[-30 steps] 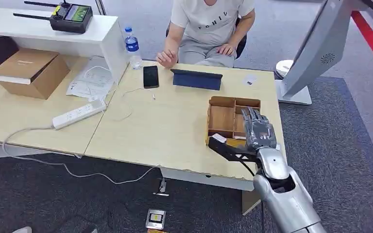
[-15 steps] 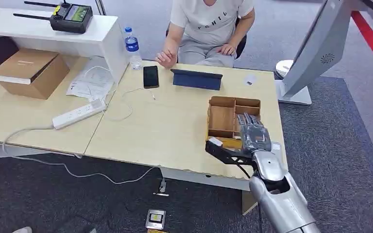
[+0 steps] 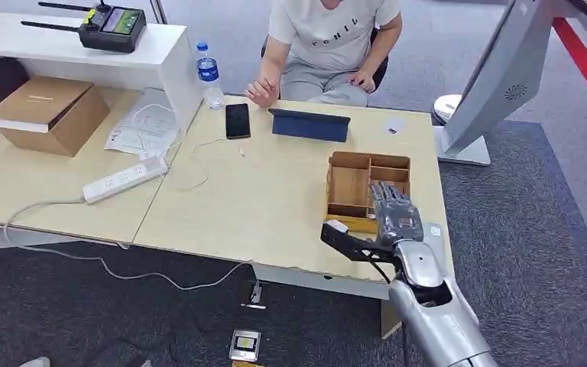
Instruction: Pass the card to the sensor for recognition and then transmit it.
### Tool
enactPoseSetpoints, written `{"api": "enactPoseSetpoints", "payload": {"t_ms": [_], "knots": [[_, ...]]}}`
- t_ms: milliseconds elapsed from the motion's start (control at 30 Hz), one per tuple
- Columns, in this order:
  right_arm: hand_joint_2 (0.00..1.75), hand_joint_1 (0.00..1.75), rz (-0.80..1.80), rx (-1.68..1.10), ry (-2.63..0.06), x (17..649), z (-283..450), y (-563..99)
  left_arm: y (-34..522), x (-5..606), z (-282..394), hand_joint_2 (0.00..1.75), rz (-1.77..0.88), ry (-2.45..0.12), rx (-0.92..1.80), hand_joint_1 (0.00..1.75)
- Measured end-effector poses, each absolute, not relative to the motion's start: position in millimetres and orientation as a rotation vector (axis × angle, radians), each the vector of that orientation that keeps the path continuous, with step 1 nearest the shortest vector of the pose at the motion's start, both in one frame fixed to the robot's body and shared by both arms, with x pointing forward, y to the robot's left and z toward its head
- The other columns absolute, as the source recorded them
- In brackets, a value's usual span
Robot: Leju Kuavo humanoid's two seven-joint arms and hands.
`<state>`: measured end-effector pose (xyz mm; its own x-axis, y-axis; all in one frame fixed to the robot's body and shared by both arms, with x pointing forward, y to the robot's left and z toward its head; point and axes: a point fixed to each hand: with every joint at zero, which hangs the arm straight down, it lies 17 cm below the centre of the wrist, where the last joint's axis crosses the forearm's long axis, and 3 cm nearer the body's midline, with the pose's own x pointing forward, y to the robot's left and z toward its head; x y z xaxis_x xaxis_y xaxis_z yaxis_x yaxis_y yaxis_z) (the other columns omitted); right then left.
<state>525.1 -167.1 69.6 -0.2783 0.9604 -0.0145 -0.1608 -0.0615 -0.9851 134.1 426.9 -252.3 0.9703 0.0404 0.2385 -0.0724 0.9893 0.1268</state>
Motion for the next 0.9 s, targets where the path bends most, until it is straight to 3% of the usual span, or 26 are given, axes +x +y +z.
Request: {"api": "enactPoseSetpoints", "payload": {"t_ms": [900], "knots": [[1.75,0.0,1.524,-0.899,-1.252,524.5,60.7,-156.2,432.1,132.0,-252.9,0.0,0.096,-0.221,0.16,0.0]]}}
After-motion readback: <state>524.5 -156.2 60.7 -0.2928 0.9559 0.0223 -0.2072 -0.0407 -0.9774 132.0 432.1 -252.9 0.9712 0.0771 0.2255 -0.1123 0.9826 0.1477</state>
